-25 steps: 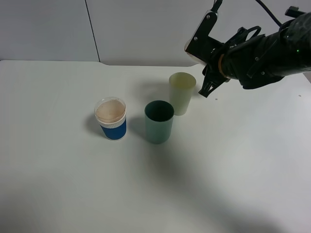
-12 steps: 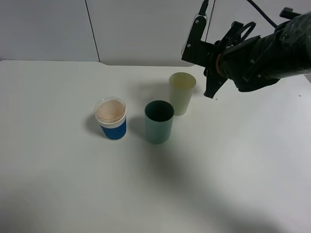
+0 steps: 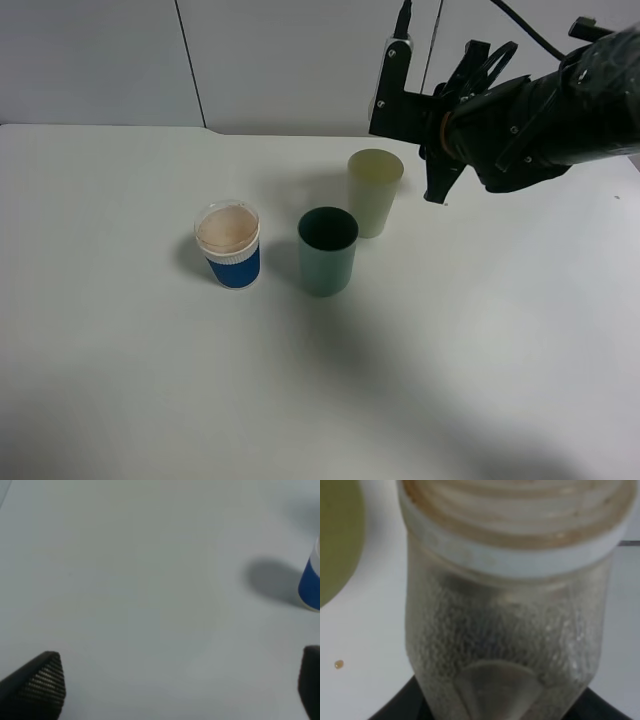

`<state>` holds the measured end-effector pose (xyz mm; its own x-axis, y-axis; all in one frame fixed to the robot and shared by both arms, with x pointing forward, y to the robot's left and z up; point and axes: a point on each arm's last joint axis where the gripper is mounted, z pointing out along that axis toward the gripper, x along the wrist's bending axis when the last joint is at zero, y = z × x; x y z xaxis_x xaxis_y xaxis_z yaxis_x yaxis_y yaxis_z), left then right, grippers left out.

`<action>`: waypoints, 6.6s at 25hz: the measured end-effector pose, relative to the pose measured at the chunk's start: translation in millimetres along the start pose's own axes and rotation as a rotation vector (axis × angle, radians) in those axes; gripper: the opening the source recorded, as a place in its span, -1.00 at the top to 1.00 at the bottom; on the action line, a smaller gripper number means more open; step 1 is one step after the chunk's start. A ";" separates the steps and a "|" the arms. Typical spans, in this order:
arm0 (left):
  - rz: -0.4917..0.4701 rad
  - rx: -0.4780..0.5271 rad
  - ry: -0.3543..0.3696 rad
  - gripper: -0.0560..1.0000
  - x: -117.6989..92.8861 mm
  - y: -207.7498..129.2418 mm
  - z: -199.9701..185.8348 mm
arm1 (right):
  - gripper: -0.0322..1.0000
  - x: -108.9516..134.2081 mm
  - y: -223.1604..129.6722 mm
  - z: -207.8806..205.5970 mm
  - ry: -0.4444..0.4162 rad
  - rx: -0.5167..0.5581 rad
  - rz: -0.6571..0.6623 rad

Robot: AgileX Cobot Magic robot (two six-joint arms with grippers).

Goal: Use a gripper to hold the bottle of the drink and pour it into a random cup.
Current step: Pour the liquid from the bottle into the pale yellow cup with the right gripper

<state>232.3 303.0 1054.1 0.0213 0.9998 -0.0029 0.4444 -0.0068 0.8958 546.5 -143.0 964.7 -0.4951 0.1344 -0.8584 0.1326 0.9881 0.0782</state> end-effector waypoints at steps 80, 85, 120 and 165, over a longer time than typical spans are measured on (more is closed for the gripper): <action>0.000 0.000 0.000 -0.86 0.0 0.0 0.0 | 0.24 -6.5 -6.4 -2.5 -0.063 0.113 -0.451; 0.000 0.000 0.000 -0.86 0.0 0.0 0.0 | 0.24 -6.7 -6.6 -2.5 -0.064 0.115 -0.452; 0.000 0.000 0.000 -0.86 0.0 0.0 0.0 | 0.24 -5.3 -1.0 -6.4 -0.070 0.117 -0.593; 0.000 0.000 0.000 -0.86 0.0 0.0 0.0 | 0.25 -14.1 5.1 -9.1 -0.093 0.146 -0.833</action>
<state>232.3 303.0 1054.1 0.0213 0.9998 -0.0029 0.4444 -0.0068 0.8958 546.3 -139.2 981.8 -0.4083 -0.6454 -0.6456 -0.1308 0.7413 -0.6583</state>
